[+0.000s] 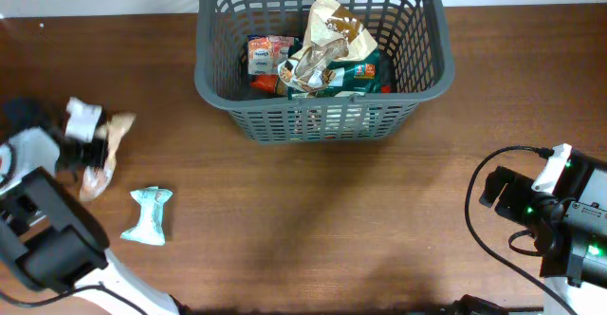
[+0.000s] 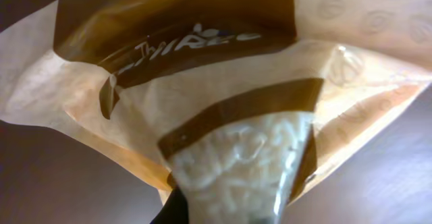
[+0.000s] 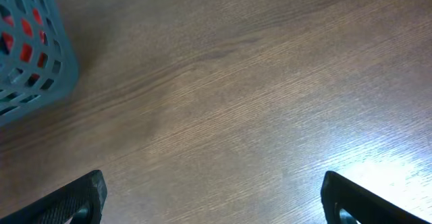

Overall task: Pack container
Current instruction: 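Lower the left gripper onto the paper rice bag and grasp it, then carry the rice bag over the basket and release it inside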

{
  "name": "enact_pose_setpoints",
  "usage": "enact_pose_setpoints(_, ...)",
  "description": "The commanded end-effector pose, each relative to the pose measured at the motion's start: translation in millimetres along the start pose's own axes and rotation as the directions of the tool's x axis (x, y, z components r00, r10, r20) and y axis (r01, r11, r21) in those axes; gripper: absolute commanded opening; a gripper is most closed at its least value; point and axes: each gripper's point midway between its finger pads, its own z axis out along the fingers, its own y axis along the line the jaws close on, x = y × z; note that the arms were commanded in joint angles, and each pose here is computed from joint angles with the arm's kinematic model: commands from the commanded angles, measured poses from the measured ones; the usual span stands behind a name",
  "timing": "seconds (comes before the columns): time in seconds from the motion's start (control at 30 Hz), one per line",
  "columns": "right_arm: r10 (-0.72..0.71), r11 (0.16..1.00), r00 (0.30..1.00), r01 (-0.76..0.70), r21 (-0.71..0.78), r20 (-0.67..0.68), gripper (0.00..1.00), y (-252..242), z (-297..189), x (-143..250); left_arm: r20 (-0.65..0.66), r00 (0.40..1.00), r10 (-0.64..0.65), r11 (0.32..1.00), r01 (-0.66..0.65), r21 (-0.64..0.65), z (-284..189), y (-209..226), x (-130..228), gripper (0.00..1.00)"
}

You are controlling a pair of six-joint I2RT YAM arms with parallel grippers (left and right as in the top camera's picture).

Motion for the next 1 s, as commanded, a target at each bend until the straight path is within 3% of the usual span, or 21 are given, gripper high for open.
enact_pose_setpoints(0.0, 0.0, 1.0, 1.0, 0.0, -0.015, 0.008, 0.99, 2, -2, 0, 0.41, 0.909, 0.077, 0.993, -0.107, 0.05, -83, -28, -145, 0.01)
enact_pose_setpoints(0.1, 0.0, 1.0, 1.0, 0.0, -0.019, 0.007, 0.99, 3, -2, 0, 0.635, 0.757, 0.151, 0.981, -0.192, -0.004, -166, -55, -240, 0.02)
enact_pose_setpoints(0.23, 0.001, 1.0, 1.0, -0.001, -0.022, 0.002, 0.99, 3, -2, 1, 0.84, 0.482, 0.249, 0.951, -0.284, -0.119, -279, -116, -328, 0.02)
enact_pose_setpoints(0.33, 0.001, 1.0, 1.0, -0.001, -0.022, -0.004, 0.99, 3, -2, 3, 0.918, 0.277, 0.285, 0.892, -0.427, -0.148, -338, -193, -357, 0.01)
enact_pose_setpoints(0.43, 0.001, 1.0, 1.0, -0.001, -0.021, -0.005, 0.99, 3, -2, 3, 0.945, 0.187, 0.267, 0.811, -0.574, -0.116, -352, -271, -359, 0.01)
enact_pose_setpoints(0.6, 0.001, 1.0, 1.0, -0.001, -0.022, -0.004, 0.99, 3, -2, 3, 0.909, 0.278, 0.311, 0.731, -0.681, -0.042, -300, -367, -350, 0.01)
enact_pose_setpoints(0.73, 0.001, 1.0, 1.0, -0.001, -0.029, -0.005, 0.99, 4, -2, 3, 0.815, 0.386, 0.433, 0.625, -0.78, 0.037, -231, -421, -314, 0.02)
enact_pose_setpoints(0.83, 0.001, 0.999, 1.0, -0.001, -0.036, -0.006, 0.99, 5, -2, 3, 0.675, 0.481, 0.56, 0.619, -0.784, 0.044, -178, -427, -290, 0.02)
enact_pose_setpoints(0.97, 0.001, 0.999, 1.0, -0.001, -0.037, -0.006, 0.99, 5, -2, 3, 0.456, 0.521, 0.722, 0.591, -0.807, -0.013, -133, -405, -261, 0.01)
